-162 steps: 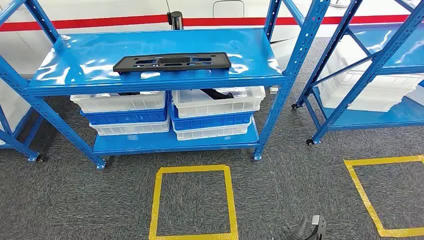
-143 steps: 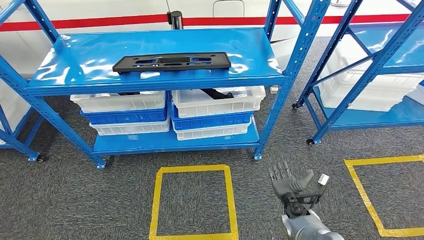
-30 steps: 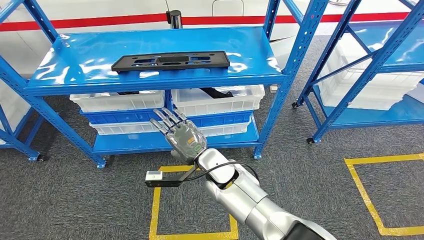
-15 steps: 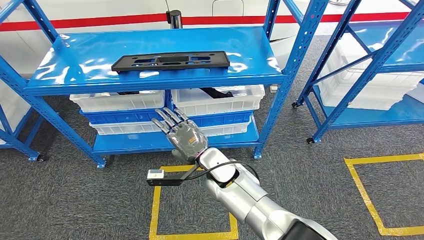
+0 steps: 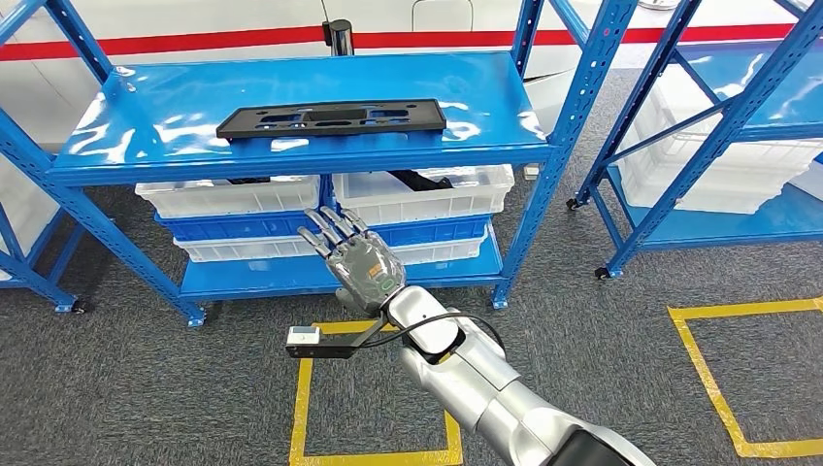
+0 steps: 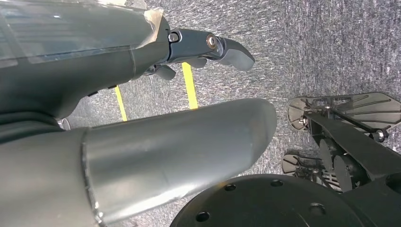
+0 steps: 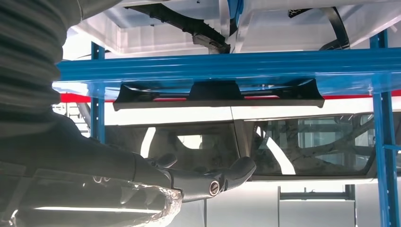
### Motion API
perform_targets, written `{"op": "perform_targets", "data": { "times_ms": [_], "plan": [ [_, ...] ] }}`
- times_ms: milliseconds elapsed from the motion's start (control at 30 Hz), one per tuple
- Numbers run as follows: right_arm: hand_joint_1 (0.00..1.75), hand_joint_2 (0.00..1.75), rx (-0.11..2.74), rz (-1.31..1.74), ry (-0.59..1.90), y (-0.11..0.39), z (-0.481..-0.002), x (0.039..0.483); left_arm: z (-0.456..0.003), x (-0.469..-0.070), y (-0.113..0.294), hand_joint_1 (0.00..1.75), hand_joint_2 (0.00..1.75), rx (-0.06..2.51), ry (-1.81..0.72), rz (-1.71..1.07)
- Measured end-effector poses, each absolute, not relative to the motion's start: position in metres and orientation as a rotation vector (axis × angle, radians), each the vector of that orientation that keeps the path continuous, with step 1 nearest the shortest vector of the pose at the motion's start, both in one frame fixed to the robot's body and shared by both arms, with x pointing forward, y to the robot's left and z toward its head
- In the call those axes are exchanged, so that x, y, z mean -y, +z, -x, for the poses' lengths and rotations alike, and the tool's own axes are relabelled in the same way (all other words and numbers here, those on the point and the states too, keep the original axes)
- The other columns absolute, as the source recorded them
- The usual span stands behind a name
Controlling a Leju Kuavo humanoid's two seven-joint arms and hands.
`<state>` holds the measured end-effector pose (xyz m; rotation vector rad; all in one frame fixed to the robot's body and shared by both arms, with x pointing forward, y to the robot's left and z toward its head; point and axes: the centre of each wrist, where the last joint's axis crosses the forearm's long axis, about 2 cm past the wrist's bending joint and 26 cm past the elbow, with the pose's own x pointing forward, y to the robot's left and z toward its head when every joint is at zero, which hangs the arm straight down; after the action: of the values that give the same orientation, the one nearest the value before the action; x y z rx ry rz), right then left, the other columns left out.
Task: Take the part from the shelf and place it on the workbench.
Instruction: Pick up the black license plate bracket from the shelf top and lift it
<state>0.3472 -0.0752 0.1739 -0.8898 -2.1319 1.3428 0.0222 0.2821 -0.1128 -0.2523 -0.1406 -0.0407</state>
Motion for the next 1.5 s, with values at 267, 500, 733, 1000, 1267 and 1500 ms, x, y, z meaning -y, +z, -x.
{"op": "perform_targets", "data": {
  "times_ms": [267, 500, 733, 1000, 1267, 1500],
  "plan": [
    [0.0, 1.75, 2.127, 0.896, 1.34, 0.1733, -0.3477, 0.0769, -0.0226, -0.2826, -0.1128, 0.0, 0.0, 0.14, -0.042, 0.251],
    [0.0, 1.75, 2.129, 0.899, 1.338, 0.1736, -0.3478, 0.0767, -0.0249, -0.2852, -0.1127, 0.0, 0.0, 0.142, -0.053, 0.246],
    [0.0, 1.75, 2.119, 0.904, 1.333, 0.171, -0.3482, 0.0807, -0.0269, -0.2846, -0.1125, 0.0, 0.0, 0.146, -0.054, 0.249],
    [0.0, 1.75, 2.111, 0.905, 1.336, 0.1684, -0.3475, 0.0826, -0.0276, -0.2858, -0.1125, 0.0, 0.0, 0.147, -0.055, 0.247],
    [0.0, 1.75, 2.11, 0.908, 1.338, 0.1678, -0.3469, 0.0821, -0.0264, -0.2864, -0.1126, 0.0, 0.0, 0.143, -0.06, 0.248],
    [0.0, 1.75, 2.118, 0.917, 1.326, 0.1686, -0.3475, 0.0822, -0.0273, -0.2904, -0.1125, 0.0, 0.0, 0.144, -0.064, 0.24]
  ]
}}
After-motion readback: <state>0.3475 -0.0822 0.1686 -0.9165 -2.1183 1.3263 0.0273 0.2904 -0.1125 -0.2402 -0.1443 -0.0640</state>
